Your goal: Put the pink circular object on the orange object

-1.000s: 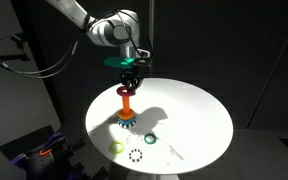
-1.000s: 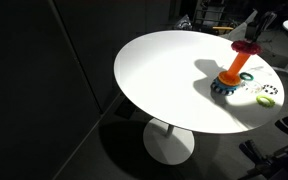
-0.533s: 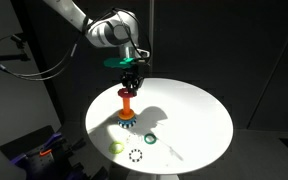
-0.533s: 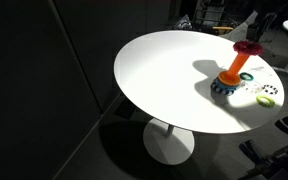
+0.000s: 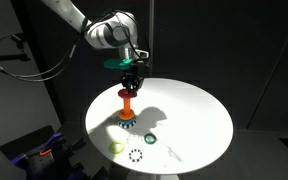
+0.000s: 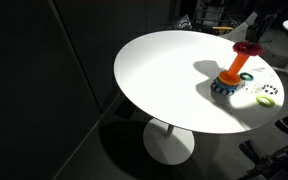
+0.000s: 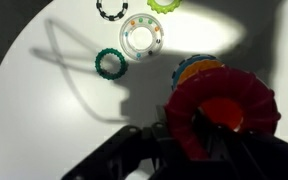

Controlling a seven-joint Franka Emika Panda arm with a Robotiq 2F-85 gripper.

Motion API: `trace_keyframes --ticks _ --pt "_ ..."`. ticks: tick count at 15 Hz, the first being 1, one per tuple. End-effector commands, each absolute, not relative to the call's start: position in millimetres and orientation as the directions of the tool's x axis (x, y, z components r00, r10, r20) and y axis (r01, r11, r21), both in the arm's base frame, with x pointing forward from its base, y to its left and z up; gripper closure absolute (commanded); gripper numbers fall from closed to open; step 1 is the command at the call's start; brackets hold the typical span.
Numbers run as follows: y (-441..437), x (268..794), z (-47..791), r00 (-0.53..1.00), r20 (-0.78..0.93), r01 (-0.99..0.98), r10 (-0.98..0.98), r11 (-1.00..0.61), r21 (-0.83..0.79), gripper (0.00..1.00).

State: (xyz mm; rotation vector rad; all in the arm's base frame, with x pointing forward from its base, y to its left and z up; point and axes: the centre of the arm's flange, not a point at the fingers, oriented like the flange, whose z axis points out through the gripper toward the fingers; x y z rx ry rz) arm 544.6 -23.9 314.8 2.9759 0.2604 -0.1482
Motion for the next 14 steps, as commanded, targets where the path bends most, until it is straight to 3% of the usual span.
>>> trace_keyframes --ticks 1,6,14 --pt "-23.1 536.2 314.8 0.984 -0.093 0.168 0.155 -0.974 0.154 0.36" --pt "-23.1 536.1 314.1 0.983 -0.091 0.169 0.157 -0.974 0.151 0.00" --pt "-19.7 529.2 315.4 0.983 -0.092 0.174 0.161 -0.973 0.149 0.00"
